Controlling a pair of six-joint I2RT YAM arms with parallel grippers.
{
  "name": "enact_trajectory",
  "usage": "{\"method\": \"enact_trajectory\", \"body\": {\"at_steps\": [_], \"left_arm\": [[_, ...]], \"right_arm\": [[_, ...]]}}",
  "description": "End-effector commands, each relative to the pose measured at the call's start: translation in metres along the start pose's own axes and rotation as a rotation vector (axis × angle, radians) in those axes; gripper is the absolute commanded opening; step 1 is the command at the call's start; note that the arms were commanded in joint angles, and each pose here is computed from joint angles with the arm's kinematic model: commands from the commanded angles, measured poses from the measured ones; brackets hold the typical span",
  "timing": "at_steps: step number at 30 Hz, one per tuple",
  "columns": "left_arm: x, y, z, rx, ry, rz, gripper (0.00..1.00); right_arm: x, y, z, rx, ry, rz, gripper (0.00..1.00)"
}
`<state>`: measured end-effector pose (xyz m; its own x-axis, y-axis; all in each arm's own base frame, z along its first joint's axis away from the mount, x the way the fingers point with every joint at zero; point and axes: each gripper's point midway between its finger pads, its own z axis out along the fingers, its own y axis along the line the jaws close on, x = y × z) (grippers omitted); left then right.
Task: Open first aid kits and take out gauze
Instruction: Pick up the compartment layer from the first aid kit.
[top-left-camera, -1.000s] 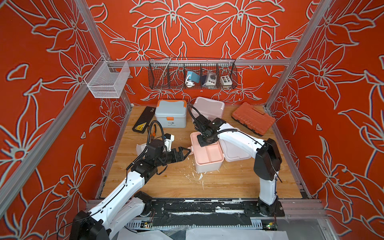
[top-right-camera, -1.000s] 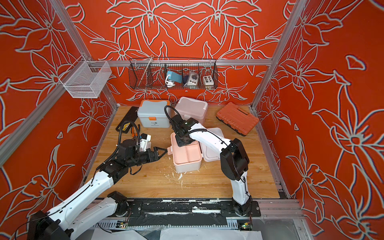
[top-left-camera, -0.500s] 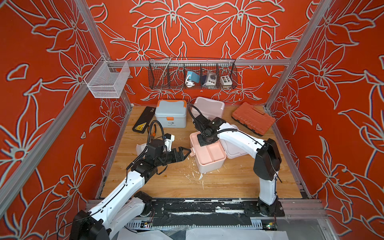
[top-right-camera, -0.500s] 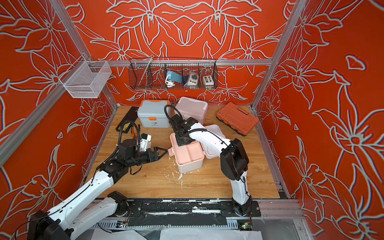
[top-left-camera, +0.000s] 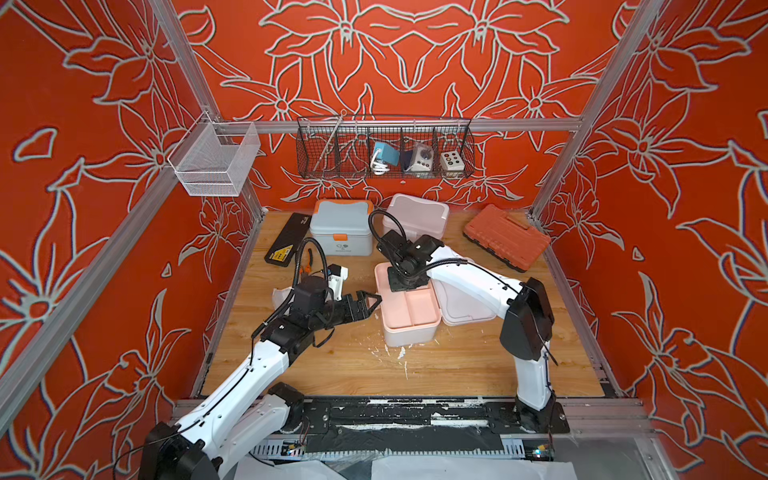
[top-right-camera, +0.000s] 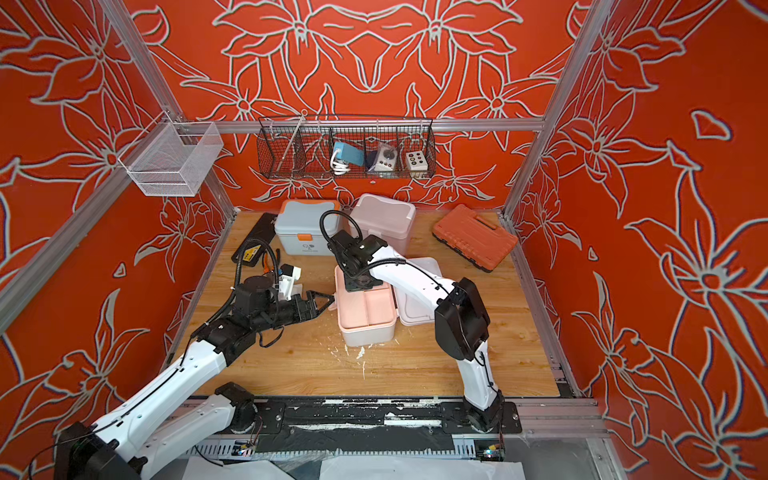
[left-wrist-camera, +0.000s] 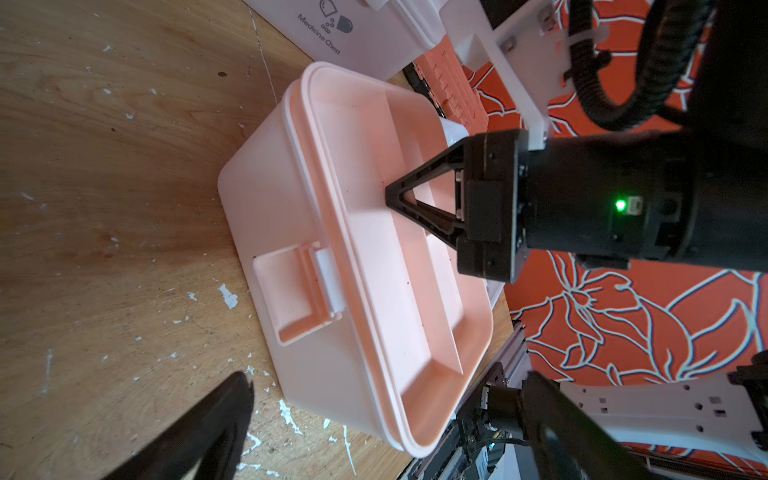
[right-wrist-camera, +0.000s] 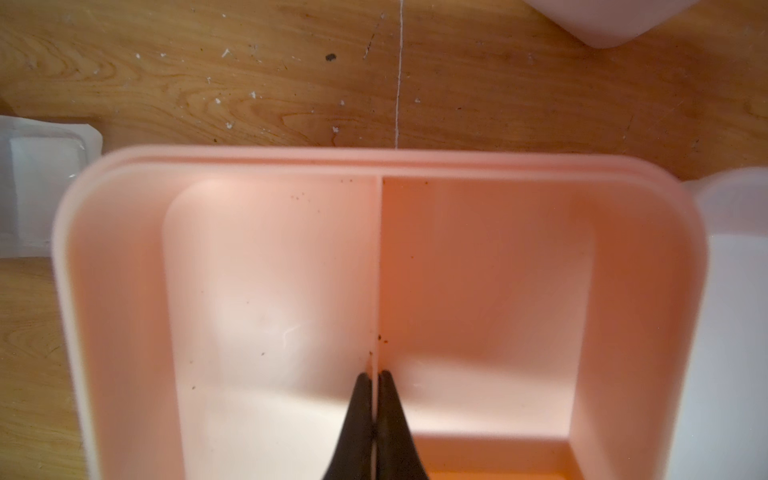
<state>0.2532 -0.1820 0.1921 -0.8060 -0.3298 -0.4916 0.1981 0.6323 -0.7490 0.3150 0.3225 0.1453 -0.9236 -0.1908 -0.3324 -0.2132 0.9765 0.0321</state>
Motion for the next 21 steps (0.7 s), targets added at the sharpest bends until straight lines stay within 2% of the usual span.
{"method": "enact_trajectory", "body": {"at_steps": [1, 21], "left_arm": [[-0.008, -0.005, -0.003, -0.001, -0.02, 0.004, 0.98], [-0.017, -0.016, -0.02, 0.014, -0.092, 0.028, 0.98]], "right_arm": [[-0.006, -0.009, -0.014, 0.053, -0.034, 0.047, 0.0], [-0.022, -0.01, -0.061, -0.021, -0.151, 0.077, 0.0]]}}
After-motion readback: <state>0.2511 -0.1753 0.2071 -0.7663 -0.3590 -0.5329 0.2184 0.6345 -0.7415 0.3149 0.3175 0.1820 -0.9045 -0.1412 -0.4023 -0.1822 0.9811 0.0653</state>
